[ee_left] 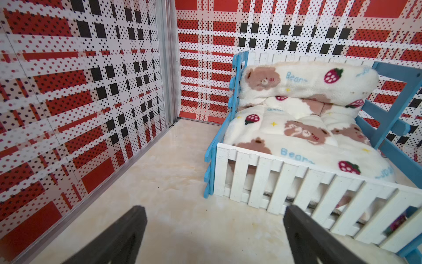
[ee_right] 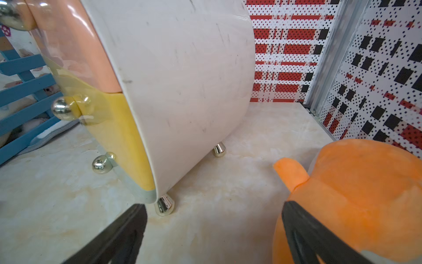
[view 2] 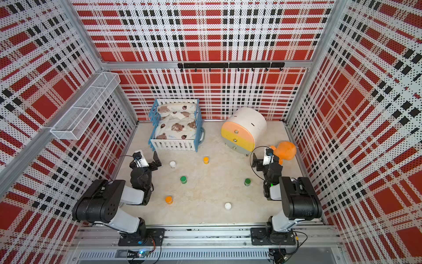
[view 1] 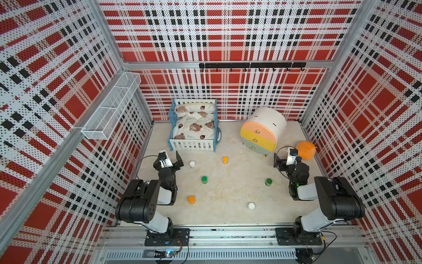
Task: Put the paint cans in the drawer according to color
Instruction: Open the drawer in the storage box.
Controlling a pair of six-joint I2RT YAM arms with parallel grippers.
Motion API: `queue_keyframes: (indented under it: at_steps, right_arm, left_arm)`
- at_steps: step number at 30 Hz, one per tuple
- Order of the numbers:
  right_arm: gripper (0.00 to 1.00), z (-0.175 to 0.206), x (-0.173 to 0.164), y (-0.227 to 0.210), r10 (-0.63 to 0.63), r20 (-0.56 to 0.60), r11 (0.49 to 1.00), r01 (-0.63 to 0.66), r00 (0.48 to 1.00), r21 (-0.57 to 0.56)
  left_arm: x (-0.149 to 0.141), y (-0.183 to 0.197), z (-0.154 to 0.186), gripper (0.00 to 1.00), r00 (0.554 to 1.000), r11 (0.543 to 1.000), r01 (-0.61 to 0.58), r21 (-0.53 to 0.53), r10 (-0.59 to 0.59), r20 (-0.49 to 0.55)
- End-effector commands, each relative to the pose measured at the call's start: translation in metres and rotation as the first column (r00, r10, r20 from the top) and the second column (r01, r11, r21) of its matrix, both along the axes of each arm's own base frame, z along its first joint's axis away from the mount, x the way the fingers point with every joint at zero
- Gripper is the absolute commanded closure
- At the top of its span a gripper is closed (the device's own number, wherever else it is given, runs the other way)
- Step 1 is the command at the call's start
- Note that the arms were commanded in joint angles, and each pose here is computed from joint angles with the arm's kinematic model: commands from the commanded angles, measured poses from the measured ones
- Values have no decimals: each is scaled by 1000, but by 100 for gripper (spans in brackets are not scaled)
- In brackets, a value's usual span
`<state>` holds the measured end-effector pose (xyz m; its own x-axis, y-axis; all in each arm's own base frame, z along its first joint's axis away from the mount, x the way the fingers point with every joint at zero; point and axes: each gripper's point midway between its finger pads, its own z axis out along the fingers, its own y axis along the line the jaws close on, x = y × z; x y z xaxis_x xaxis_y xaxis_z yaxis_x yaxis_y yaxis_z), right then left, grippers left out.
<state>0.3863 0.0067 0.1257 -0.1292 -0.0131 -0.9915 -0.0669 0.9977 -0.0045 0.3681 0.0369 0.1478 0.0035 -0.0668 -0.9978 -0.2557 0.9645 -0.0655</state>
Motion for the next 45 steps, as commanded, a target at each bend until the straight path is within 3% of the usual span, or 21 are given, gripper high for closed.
queue_keyframes:
  at_steps: [1,18,25,27,31,34,39,42,45]
  right_arm:
    - [0,4,5,1,-9,9,1000,9,1000,-11]
    - [0,6,3,4,8,19,1000,-8,1000,-9]
    - [5,38,2,3,1,8,1000,-1,1000,-8]
    - [6,54,3,-5,-55,-8,997,55,998,62]
    - [6,85,12,-14,-128,-158,963,161,979,216]
    - [8,103,16,-1,-55,-245,960,119,968,254]
    - [16,143,17,30,124,-220,947,-49,968,318]
    - [18,170,14,37,166,-190,937,-94,968,337]
    - [18,195,11,42,197,-163,930,-132,967,342]
  left_arm:
    - [3,-1,6,1,1000,1000,4,7,-4,22]
    - [-2,0,8,1,999,1000,-2,3,2,34]
    - [-41,0,50,1,977,987,-159,30,153,151]
    - [-52,-1,66,1,960,978,-207,9,201,194]
    - [-54,-20,101,1,951,985,-144,-94,164,262]
    - [-43,-34,121,1,958,984,-88,-153,126,257]
    - [-14,-74,148,1,983,979,37,-200,0,184]
    - [7,-96,160,1,992,969,85,-233,-60,110]
    - [22,-130,173,1,979,944,203,-258,-193,65]
